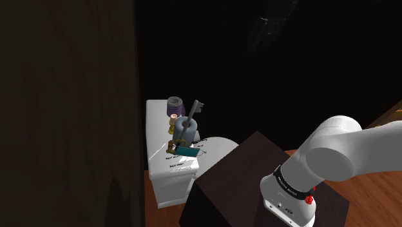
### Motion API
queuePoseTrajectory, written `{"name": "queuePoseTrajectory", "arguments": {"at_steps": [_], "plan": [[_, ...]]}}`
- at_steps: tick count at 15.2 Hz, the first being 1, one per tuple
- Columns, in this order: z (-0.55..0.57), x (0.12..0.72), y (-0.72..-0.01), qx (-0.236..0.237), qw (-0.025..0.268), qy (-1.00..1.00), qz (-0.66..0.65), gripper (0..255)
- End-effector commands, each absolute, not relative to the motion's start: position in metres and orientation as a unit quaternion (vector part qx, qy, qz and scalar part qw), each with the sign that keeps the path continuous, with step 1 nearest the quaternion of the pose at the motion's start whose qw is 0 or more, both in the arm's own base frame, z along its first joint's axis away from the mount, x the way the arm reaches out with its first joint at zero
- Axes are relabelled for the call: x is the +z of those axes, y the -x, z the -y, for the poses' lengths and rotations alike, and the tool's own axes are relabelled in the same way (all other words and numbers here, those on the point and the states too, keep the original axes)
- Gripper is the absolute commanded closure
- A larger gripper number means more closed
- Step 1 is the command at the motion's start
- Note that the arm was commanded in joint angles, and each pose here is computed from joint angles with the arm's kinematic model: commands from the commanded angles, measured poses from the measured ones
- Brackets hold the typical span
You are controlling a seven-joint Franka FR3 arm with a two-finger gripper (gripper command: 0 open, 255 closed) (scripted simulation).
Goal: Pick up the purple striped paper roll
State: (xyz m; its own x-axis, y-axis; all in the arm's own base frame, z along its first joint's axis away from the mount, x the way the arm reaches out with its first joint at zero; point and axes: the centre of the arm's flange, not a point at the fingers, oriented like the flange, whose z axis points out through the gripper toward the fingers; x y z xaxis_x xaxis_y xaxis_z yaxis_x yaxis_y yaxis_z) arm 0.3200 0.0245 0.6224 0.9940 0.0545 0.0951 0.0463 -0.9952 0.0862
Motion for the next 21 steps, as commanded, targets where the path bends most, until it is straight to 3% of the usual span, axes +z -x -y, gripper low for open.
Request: {"name": "queuePoseTrajectory", "arguments": {"at_steps": [1,21], "plan": [[-0.025,0.622,-0.32,0.049,0.042,-0.998,-0.025,0],[-0.032,0.405,-0.475,0.032,0.034,-0.999,0.013,0]]}}
